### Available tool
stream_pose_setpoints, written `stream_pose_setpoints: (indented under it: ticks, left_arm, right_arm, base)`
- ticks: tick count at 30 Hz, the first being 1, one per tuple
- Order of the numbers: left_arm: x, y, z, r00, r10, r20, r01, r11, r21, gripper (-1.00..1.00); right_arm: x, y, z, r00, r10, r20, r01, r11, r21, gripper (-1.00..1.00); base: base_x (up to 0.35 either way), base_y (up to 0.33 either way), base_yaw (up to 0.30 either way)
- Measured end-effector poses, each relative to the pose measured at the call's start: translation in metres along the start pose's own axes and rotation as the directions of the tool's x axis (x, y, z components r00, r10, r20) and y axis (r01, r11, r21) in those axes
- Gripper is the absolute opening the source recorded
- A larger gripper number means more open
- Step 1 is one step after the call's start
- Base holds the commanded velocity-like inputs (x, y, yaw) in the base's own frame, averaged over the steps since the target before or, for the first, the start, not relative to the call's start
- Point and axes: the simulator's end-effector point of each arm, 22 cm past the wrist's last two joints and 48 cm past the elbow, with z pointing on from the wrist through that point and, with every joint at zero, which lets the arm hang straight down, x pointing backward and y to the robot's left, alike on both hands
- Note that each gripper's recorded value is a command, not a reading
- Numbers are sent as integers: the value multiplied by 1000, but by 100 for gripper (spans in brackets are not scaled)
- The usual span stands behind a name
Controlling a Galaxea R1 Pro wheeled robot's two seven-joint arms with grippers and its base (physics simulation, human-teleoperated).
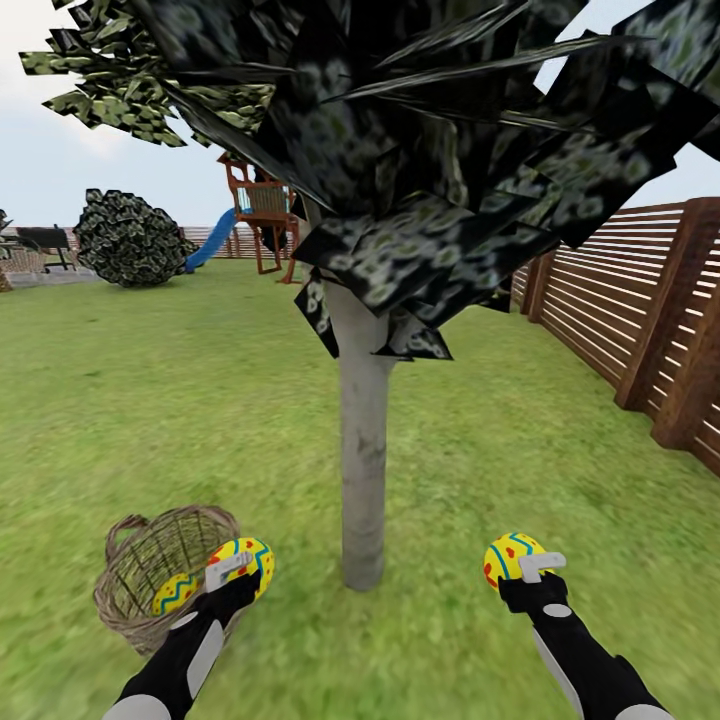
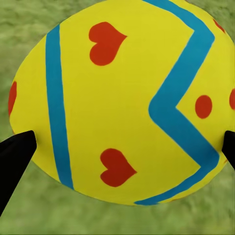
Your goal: Take the three Easter eggs out of the wicker basket on the lawn in the garden, then place them on the lawn next to a single tree (choose any tree) so that all three eggs are next to the same tree and none are left in the basket.
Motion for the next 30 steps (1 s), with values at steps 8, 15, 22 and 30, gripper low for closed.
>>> stream_pose_setpoints:
  ticks: [8, 15, 22, 30]
  left_arm:
    - [10, 6, 6, 1000, -8, 0, 8, 1000, -4, -100]
    - [22, 9, 13, 1000, -6, 0, 6, 1000, -3, -100]
    - [35, 13, 20, 1000, -7, 0, 7, 1000, -2, -100]
    - [50, 18, 27, 1000, -7, -2, 7, 1000, -3, -100]
  right_arm:
    - [10, 3, 6, 1000, 0, 0, 0, 1000, 1, -100]
    - [23, 6, 13, 1000, 0, 1, 0, 1000, 1, -100]
    - [35, 10, 19, 1000, 0, 1, 0, 1000, 1, -100]
    - [50, 14, 27, 1000, 0, 0, 0, 1000, 0, -100]
  base:
    - [4, -2, 0]
    - [0, 0, 0]
    - [0, 0, 0]
    - [0, 0, 0]
